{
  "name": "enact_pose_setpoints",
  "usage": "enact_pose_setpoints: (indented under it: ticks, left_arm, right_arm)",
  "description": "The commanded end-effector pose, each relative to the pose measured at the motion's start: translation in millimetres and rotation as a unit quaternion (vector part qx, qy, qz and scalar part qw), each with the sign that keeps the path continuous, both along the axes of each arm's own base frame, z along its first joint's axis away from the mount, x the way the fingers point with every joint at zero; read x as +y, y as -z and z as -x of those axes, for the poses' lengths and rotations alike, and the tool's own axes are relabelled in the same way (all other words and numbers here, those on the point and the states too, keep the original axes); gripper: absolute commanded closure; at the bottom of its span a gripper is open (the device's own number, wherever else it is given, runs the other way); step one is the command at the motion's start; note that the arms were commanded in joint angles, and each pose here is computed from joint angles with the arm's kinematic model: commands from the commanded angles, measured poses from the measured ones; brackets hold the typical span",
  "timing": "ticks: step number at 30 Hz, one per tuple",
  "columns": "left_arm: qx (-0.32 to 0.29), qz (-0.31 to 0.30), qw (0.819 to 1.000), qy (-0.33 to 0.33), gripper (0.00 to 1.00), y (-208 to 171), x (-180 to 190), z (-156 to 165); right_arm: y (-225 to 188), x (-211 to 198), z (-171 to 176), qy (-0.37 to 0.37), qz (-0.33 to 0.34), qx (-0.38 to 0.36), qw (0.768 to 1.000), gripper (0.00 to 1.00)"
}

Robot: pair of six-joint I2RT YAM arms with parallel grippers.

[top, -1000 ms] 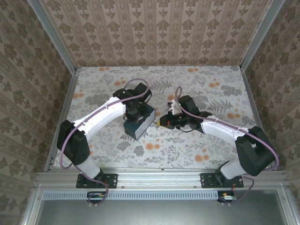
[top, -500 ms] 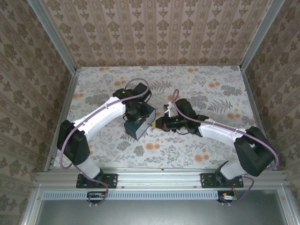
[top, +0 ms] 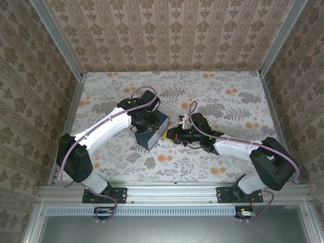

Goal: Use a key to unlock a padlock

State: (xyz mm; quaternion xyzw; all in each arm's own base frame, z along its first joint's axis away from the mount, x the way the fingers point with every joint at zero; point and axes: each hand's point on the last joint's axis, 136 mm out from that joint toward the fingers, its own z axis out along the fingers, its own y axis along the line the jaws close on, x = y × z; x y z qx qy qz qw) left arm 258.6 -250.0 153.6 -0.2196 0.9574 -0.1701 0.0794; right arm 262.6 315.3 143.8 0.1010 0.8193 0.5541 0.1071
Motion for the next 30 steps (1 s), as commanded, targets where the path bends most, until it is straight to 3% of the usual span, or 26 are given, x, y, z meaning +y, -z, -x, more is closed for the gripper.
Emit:
enact_pose_setpoints:
  ticks: [1,8,12,16,22,30]
  left_arm:
    - [0.024,-0.001,0.999,-0.035,0.75,8,8,7]
    - [0.033,0.003,0.999,-0.036,0.74,8,10,11]
    - [0.005,0.013,1.0,0.016,0.6,-12,3,5]
    - [0.012,-0.007,0.999,0.045,0.52,-20,8,9]
    - [0.012,0.007,0.997,0.07,0.51,-17,-5,4]
    - [0.039,-0.028,0.995,0.086,0.49,-7,-3,2]
  right_arm:
    - [-6,0,-13,0.05,-0.04,0.008,0.998,1.0]
    - [-7,0,-15,0.061,-0.052,0.005,0.997,1.0]
    - [2,-8,-6,0.059,-0.017,0.011,0.998,1.0]
    - [0,-10,-2,0.047,-0.004,0.008,0.999,1.0]
    - [-6,-9,-1,0.043,-0.015,0.005,0.999,1.0]
    - [-4,-10,0,0.047,-0.018,0.01,0.999,1.0]
